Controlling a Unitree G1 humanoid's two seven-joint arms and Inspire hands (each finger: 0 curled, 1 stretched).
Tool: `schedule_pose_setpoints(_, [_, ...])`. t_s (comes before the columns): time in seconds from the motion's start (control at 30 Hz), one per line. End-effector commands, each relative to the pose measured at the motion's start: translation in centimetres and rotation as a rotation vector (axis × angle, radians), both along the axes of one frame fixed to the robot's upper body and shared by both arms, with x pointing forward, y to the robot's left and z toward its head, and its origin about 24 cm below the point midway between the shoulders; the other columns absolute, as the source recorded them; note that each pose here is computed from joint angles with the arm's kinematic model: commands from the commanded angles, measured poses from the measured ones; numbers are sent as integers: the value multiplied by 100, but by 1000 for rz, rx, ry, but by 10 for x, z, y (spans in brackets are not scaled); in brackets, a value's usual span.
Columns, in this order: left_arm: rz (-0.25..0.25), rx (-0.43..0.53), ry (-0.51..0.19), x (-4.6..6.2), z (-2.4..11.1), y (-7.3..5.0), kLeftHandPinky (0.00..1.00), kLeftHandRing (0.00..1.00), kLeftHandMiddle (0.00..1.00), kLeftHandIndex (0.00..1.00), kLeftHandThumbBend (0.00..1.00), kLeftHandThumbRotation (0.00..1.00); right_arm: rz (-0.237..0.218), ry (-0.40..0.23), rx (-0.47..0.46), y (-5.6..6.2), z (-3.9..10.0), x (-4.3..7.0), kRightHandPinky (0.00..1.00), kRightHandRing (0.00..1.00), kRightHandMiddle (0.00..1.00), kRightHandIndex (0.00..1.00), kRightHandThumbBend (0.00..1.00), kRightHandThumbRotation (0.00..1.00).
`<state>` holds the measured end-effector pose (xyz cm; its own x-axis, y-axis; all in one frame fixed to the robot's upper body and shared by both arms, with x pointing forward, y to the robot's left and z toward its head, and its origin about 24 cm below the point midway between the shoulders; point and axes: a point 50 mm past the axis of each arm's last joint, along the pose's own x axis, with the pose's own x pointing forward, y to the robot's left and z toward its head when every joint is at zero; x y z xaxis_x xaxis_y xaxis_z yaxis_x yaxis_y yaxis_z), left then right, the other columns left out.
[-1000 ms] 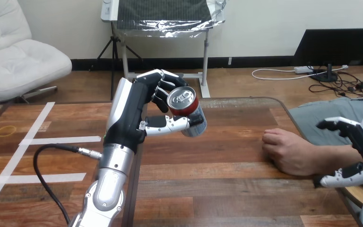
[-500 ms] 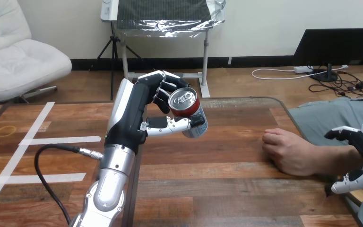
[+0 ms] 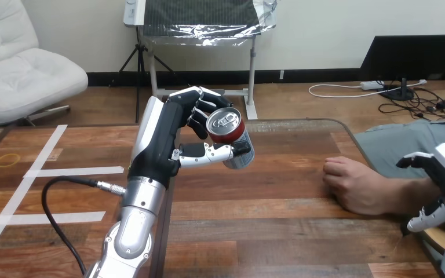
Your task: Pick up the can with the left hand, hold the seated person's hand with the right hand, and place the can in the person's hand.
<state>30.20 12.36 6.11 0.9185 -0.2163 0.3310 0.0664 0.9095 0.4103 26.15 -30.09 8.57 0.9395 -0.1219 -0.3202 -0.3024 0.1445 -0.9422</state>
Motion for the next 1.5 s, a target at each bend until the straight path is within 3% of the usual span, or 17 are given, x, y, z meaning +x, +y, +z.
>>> schedule_pose_setpoints(0.0, [-10, -18, -117, 6, 28, -2, 38, 42, 47, 53, 62, 0, 7, -33, -89, -6, 12, 15, 80, 86, 87, 85, 84, 0])
schedule_pose_setpoints(0.73, [-5, 1, -118, 5, 28, 0, 36, 41, 46, 52, 62, 0, 32, -33, -158, -6, 11, 29, 83, 87, 88, 85, 83, 1])
schedule_pose_setpoints(1.47, [-10, -2, -110, 6, 26, 1, 36, 41, 46, 52, 61, 0, 53, 6, -223, -4, 13, 42, 84, 88, 88, 85, 81, 5])
